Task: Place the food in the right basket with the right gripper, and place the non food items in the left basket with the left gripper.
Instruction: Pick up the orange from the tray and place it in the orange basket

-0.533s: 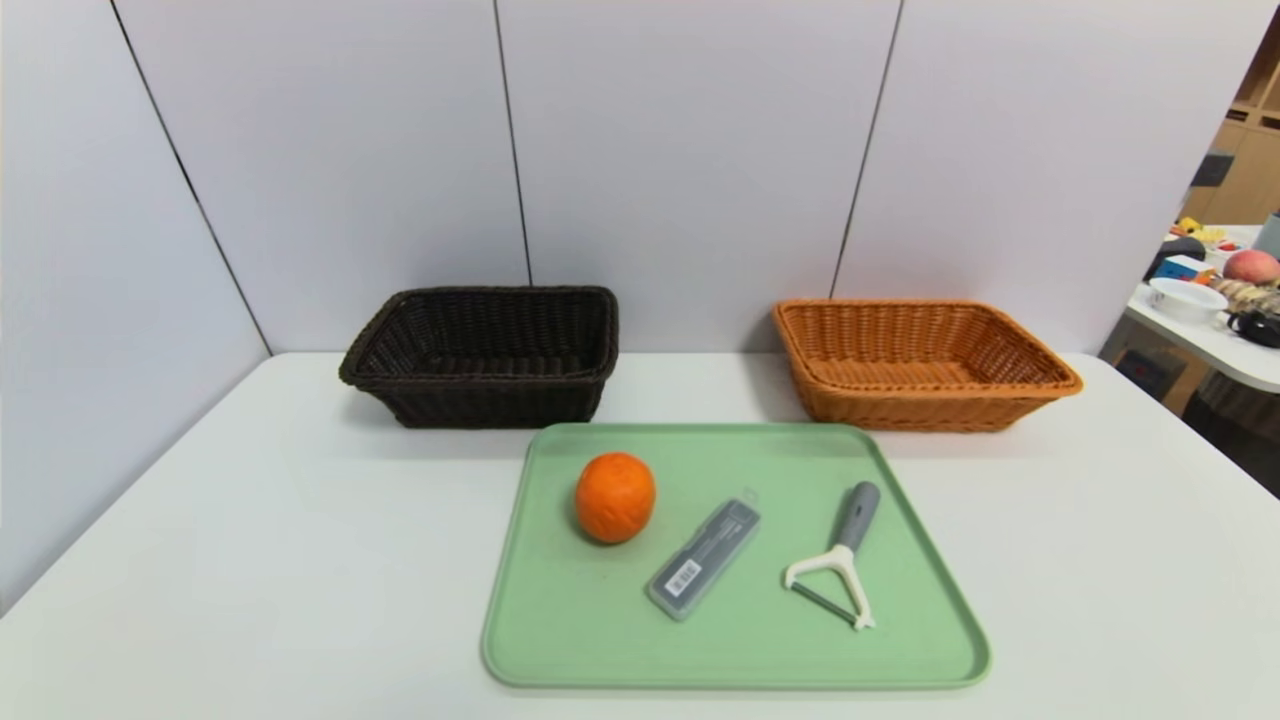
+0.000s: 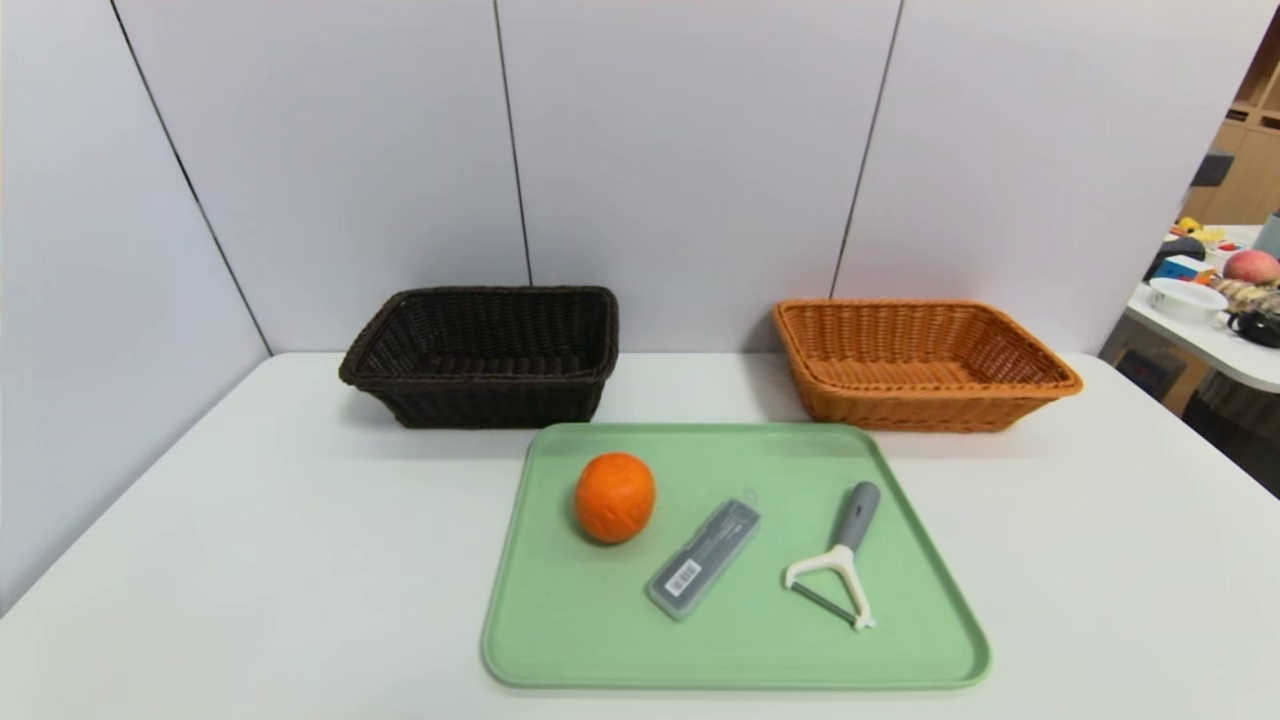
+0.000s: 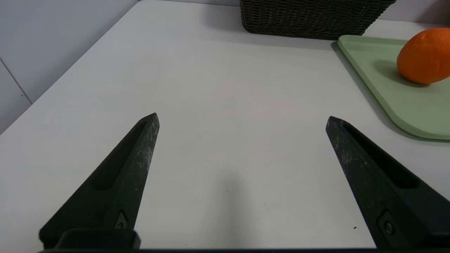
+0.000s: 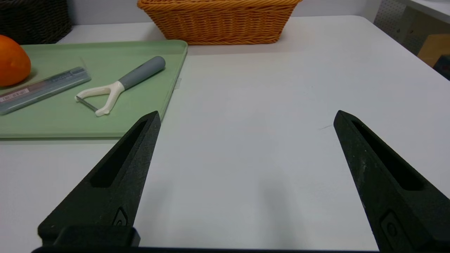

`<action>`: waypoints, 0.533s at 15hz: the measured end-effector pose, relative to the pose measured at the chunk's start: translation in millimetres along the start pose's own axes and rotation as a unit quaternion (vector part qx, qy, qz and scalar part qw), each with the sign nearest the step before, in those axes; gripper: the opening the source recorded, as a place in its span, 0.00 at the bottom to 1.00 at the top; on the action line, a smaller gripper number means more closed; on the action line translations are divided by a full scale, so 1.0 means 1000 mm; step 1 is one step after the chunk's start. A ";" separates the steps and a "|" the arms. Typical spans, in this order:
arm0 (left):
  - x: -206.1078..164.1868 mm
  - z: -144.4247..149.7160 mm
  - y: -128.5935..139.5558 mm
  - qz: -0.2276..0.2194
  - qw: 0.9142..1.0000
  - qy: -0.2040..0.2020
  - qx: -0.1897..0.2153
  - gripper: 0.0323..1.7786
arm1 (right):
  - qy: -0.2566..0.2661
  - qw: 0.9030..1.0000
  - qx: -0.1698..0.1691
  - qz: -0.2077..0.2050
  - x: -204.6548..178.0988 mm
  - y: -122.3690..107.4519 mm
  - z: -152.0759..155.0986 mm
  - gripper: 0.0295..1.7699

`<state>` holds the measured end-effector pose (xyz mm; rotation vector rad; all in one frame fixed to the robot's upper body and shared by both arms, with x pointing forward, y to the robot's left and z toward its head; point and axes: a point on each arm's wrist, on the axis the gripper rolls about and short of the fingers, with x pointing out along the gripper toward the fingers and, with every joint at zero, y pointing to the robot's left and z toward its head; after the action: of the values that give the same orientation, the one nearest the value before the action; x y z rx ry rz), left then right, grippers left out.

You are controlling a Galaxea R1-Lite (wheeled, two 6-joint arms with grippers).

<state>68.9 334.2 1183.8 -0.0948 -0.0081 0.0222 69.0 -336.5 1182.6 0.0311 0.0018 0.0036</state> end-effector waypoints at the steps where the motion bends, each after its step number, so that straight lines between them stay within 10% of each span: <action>1: 0.000 0.000 0.000 0.000 1.000 0.000 0.000 0.95 | 0.000 1.000 0.000 0.000 0.000 0.000 0.000 0.96; 8: 0.000 0.000 0.000 0.000 1.000 0.000 0.005 0.95 | -0.001 1.000 -0.004 0.001 0.000 0.000 0.000 0.96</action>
<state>68.9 334.2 1183.6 -0.0846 -0.0075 0.0218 69.0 -336.5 1182.8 0.0240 -0.0002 0.0047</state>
